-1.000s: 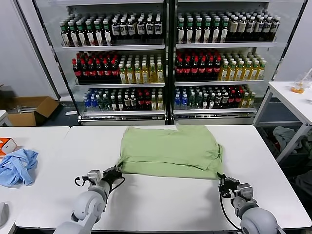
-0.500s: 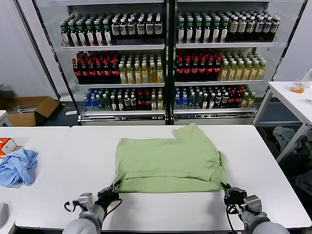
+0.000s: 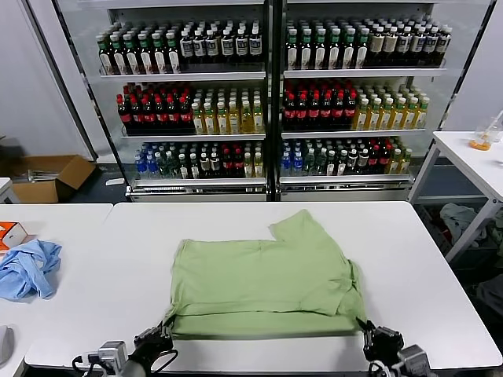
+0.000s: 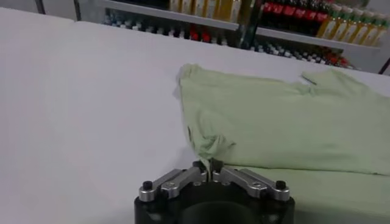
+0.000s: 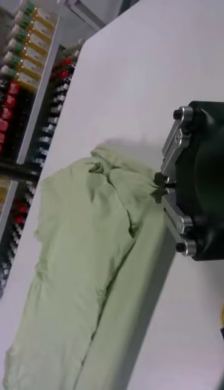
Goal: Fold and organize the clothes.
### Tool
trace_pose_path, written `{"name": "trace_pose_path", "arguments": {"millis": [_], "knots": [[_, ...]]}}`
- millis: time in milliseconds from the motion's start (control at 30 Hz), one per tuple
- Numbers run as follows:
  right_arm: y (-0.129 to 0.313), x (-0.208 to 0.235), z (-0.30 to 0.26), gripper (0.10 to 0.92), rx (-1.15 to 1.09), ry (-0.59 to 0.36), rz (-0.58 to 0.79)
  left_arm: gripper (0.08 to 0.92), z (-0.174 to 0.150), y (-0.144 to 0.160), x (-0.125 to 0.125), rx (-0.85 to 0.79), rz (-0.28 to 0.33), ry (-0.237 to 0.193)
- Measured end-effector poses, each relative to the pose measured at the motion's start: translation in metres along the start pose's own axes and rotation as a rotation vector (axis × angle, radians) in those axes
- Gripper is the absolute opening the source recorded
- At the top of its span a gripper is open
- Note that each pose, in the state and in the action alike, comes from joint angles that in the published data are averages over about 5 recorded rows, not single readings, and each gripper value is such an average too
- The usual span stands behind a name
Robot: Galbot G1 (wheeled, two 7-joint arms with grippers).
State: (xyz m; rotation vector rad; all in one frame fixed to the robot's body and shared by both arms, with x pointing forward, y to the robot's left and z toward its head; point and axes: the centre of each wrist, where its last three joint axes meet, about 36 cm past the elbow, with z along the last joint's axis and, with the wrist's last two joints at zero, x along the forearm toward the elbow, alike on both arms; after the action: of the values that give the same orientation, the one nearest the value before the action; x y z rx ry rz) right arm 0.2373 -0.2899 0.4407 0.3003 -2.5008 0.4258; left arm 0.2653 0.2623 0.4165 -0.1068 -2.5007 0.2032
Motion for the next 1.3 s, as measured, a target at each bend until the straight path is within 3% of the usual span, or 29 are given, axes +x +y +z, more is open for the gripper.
{"name": "trace_pose_path", "arguments": {"millis": [167, 367, 700, 900, 1300], "knots": [[0.007, 0.013, -0.002, 0.238, 0.008, -0.017, 0.008, 0.331, -0.007, -0.001, 0.013, -0.015, -0.001, -0.009], [0.002, 0.015, -0.017, 0.411, 0.004, -0.081, 0.034, 0.495, -0.023, 0.006, 0.018, -0.029, -0.019, -0.056], [-0.020, -0.014, -0.051, 0.697, -0.056, -0.180, 0.064, 0.785, -0.058, 0.023, -0.004, -0.066, -0.038, -0.145], [-0.035, -0.057, -0.071, 0.815, -0.111, -0.194, 0.077, 0.822, -0.073, 0.028, -0.038, -0.080, -0.050, -0.177], [-0.058, -0.155, -0.113, 0.823, -0.171, -0.148, 0.079, 0.823, -0.096, 0.021, -0.128, -0.105, -0.070, -0.150]]}}
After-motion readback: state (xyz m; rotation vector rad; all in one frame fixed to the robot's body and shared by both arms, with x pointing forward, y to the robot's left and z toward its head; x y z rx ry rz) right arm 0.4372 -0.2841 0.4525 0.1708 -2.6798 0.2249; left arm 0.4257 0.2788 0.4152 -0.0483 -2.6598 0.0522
